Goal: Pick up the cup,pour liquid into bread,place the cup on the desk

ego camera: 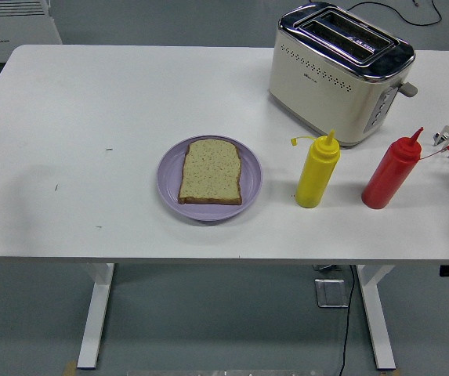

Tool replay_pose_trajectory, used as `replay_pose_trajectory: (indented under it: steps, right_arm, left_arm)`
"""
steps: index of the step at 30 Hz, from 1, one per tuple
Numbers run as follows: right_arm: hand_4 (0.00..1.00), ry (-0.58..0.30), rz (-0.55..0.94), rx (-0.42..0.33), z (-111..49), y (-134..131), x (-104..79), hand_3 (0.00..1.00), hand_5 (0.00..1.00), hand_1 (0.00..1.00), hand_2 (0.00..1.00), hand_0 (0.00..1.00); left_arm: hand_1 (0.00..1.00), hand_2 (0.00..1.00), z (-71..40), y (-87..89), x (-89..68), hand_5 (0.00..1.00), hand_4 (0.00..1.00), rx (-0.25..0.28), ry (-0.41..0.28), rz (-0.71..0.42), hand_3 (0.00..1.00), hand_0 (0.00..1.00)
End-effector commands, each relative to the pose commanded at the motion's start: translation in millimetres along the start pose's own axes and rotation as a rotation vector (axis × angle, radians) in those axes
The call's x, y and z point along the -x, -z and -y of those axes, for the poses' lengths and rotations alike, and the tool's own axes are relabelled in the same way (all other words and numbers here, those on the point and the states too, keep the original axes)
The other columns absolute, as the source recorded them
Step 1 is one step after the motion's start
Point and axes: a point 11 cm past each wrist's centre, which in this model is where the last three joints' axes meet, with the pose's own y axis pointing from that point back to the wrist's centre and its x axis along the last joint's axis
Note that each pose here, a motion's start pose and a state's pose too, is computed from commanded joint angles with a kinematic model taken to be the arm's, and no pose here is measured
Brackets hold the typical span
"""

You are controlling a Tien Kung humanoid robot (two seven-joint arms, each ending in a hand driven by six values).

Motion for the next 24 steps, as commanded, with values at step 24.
replay_pose_trajectory:
  steps: [24]
  right_arm:
    - [0.585, -0.014, 0.013, 0.001, 0.2, -3.1, -2.6, 0.703, 0.549, 0.65, 0.683, 0.714]
  left_arm:
    - [0.73, 0.727, 0.1, -0.4, 0.3, 0.941, 0.516, 0.001, 0.001, 0.0, 0.658, 0.78]
